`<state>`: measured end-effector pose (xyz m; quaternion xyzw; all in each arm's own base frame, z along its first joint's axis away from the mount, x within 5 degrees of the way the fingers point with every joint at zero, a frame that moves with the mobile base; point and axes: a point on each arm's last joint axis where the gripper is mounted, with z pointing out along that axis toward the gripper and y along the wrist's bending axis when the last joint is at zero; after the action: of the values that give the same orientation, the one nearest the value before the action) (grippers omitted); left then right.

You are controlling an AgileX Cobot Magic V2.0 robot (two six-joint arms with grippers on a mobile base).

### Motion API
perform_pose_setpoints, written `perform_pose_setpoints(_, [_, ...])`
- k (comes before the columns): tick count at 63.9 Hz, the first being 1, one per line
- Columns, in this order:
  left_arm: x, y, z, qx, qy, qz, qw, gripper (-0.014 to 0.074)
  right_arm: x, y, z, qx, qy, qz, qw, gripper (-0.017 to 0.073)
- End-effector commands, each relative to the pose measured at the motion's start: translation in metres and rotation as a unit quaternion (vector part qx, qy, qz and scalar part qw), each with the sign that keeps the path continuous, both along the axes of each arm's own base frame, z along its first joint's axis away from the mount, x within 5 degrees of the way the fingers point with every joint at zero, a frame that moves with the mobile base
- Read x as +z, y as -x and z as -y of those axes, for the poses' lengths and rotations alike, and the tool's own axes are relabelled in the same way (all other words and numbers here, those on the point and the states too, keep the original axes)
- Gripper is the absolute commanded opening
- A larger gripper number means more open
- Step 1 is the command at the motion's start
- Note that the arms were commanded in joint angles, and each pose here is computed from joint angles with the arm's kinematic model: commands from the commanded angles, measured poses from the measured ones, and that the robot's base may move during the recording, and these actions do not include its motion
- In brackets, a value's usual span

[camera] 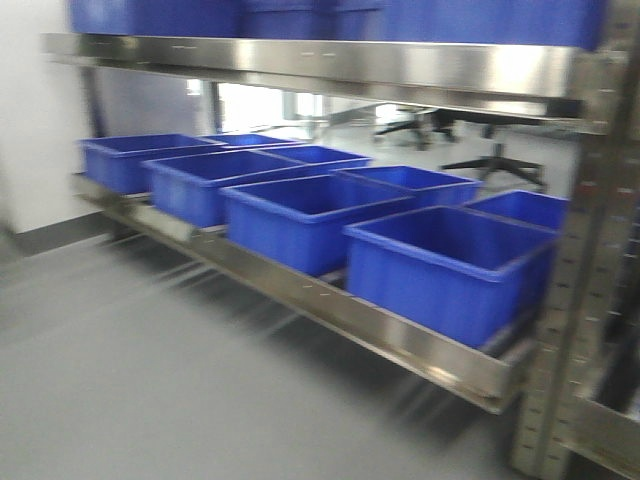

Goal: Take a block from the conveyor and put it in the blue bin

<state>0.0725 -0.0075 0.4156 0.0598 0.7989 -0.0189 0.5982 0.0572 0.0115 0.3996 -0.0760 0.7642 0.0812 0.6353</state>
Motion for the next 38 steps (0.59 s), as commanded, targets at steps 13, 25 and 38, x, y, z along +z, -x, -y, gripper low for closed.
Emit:
perform_pose_setpoints(13, [0.004,0.0007,0.0007,-0.003,0.007,0.015,1.0,-0.0111,0.0025,0.0007,0.001,-0.004,0.003,0.014,1.0,-0.0163])
perform_pose_setpoints(25, [0.004,0.0007,0.0007,-0.003,0.007,0.015,1.0,-0.0111,0.0025,0.0007,0.001,-0.004,0.003,0.014,1.0,-0.0163])
perform_pose_setpoints(38, [0.004,0.0007,0.0007,-0.003,0.007,0.015,1.0,-0.0111,0.0025,0.0007,0.001,-0.004,0.003,0.014,1.0,-0.0163])
